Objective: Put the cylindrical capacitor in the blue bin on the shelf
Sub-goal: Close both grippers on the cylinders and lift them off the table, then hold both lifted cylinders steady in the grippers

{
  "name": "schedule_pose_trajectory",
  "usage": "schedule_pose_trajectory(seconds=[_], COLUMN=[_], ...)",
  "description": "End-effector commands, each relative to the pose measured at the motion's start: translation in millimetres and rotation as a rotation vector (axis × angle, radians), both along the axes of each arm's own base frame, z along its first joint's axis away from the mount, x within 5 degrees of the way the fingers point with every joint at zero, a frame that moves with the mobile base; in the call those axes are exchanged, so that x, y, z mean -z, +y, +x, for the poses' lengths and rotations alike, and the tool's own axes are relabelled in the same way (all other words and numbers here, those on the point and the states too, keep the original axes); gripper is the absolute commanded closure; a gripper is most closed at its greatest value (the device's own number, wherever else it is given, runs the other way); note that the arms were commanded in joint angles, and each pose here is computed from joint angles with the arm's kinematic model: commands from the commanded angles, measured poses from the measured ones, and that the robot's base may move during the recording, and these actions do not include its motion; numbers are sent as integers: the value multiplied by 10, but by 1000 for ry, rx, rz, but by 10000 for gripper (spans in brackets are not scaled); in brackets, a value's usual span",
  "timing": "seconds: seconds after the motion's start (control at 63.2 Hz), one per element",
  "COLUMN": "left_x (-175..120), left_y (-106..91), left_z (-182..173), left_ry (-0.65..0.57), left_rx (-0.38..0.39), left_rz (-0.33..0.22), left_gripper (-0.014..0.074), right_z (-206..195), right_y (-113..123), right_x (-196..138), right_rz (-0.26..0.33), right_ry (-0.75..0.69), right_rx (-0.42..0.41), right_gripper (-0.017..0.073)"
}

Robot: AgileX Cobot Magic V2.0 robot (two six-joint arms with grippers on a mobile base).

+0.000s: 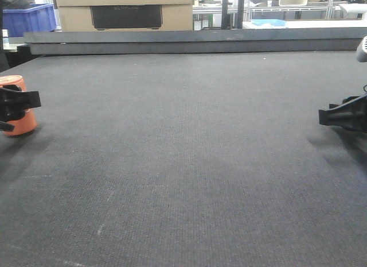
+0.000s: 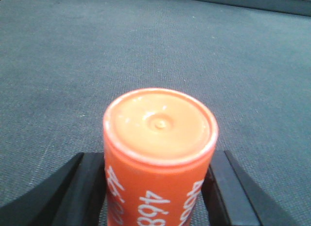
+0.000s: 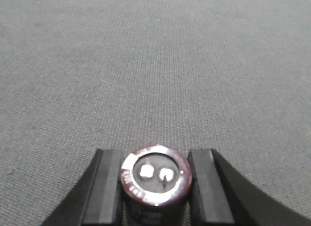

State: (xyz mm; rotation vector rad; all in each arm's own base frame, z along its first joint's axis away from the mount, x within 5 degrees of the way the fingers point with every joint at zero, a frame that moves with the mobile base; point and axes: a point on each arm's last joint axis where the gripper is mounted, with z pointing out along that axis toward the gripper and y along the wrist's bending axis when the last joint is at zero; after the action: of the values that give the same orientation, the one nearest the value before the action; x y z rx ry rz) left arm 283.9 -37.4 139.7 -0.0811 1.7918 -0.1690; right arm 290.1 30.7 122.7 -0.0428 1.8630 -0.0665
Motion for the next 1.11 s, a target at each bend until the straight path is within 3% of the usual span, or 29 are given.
schedule_pose_trajectory(seconds=[0.0,0.158,0.285,0.554,0.886,1.092], left_x=[-27,-196,-452,-1402,-2414,-2724], left_y=[-12,-31,-29,-55,0,82], left_z=[14,-13,-69,-183,-493,-939], left_ry=[-31,-63,-43,99,174,205], left_rx=[-1,27,32,83,96,88], left_rz=[-5,-4,-12,9,76,87], left_gripper=[705,705,705,705,705,705], right_z=[12,-7,-81,-374,-813,-1151], right_y=[-8,-5,-1,53,102,79], right_x=[-30,-172,-470,-1397,-2630,-2905], right_rz=[2,15,44,129,127,115], right_ry=[-28,-37,-49,26,80,127], right_rx=[10,6,-5,-90,-222,-260], right_gripper=[721,721,721,721,713,713])
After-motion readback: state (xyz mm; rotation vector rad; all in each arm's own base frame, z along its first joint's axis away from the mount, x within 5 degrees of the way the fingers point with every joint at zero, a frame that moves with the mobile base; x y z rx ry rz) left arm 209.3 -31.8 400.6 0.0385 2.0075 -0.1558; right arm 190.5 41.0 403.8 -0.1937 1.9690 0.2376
